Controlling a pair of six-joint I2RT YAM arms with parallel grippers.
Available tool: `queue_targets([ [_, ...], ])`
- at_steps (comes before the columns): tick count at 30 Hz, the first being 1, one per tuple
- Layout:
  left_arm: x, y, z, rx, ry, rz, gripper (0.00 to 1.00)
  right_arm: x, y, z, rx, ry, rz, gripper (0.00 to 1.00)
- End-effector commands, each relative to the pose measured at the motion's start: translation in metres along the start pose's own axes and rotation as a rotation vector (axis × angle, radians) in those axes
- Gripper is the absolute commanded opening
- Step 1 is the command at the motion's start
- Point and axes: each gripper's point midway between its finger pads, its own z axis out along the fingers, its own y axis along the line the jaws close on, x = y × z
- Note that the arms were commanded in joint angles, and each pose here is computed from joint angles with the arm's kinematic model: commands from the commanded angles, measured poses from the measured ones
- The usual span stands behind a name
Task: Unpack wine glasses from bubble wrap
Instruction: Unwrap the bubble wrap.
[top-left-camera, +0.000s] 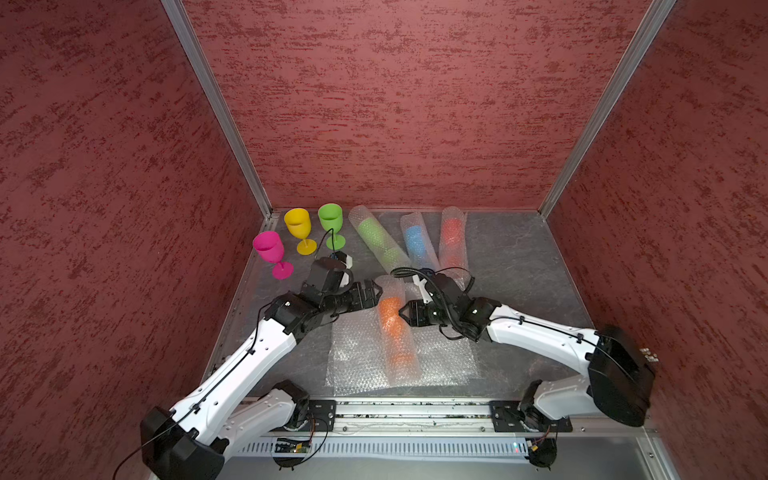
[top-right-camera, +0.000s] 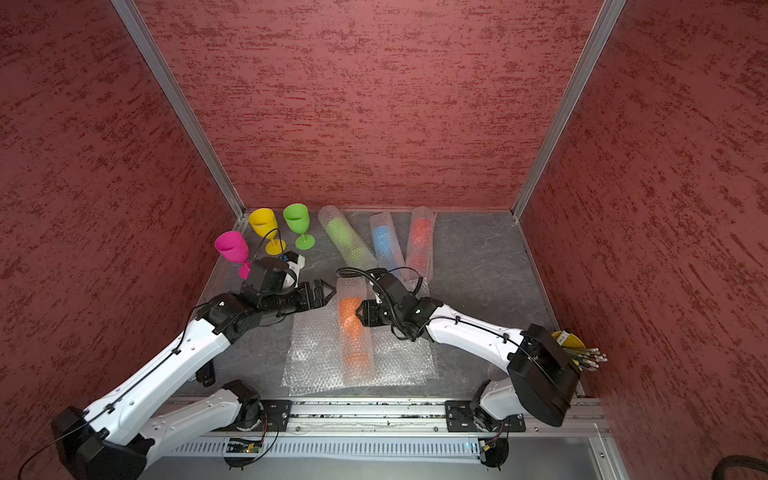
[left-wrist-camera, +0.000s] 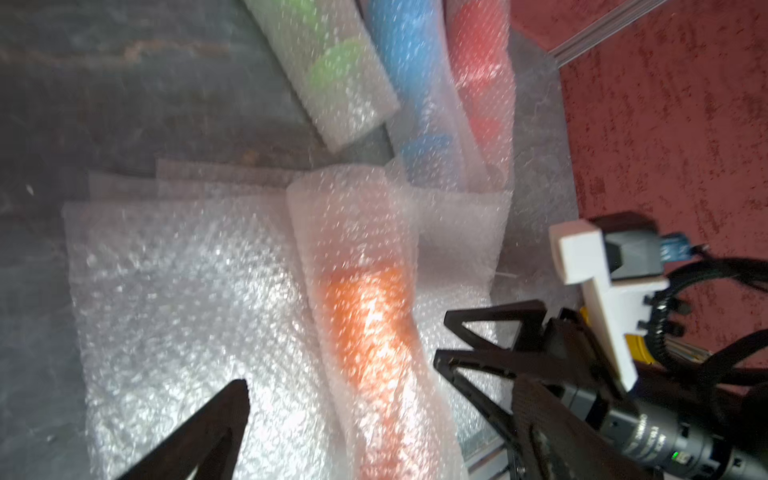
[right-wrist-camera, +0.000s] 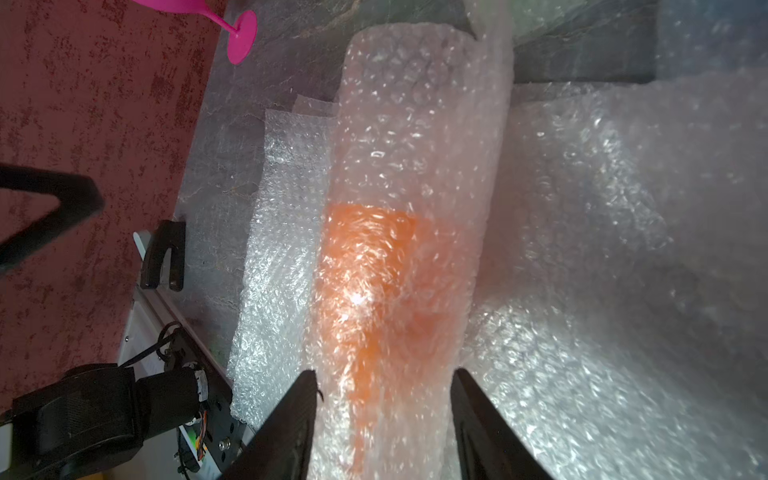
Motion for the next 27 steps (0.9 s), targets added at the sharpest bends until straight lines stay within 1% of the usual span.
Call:
queue_targets([
  [1, 0.016, -0.003, 0.0, 0.06, 0.043, -0.069, 1.0, 0.015, -0.004, 0.007, -0.009, 0.047, -0.025, 0.44],
  [3, 0.021, -0.003, 0.001, 0.073, 0.056, -0.071, 1.0, 0.018, -0.005, 0.007, -0.015, 0.044, -0.024, 0.37],
  [8, 0.036, -0.002, 0.009, 0.056, 0.107, -0.039, 1.0, 0.021, -0.003, 0.003, -0.048, 0.035, -0.039, 0.3],
  [10, 0.042, -0.001, 0.013, 0.046, 0.128, -0.032, 1.0, 0.023, -0.005, 0.003, -0.043, 0.038, -0.044, 0.29],
  [12, 0.045, 0.0, 0.015, 0.043, 0.134, -0.026, 1.0, 0.027, -0.007, 0.006, -0.042, 0.053, -0.044, 0.31],
  [16, 0.048, 0.002, 0.016, 0.039, 0.136, -0.026, 1.0, 0.032, -0.009, 0.008, -0.037, 0.067, -0.055, 0.32],
  [17, 0.048, 0.002, 0.016, 0.038, 0.138, -0.025, 1.0, 0.032, -0.007, 0.007, -0.047, 0.068, -0.061, 0.33],
  [20, 0.049, 0.005, 0.015, 0.023, 0.139, -0.022, 1.0, 0.028, 0.002, -0.002, -0.082, 0.05, -0.073, 0.43],
  [23, 0.05, 0.006, 0.014, 0.021, 0.14, -0.022, 1.0, 0.029, 0.0, -0.007, -0.071, 0.043, -0.083, 0.53],
  [27, 0.051, 0.008, 0.015, 0.015, 0.143, -0.025, 1.0, 0.035, 0.002, -0.01, -0.089, 0.055, -0.1, 0.55],
])
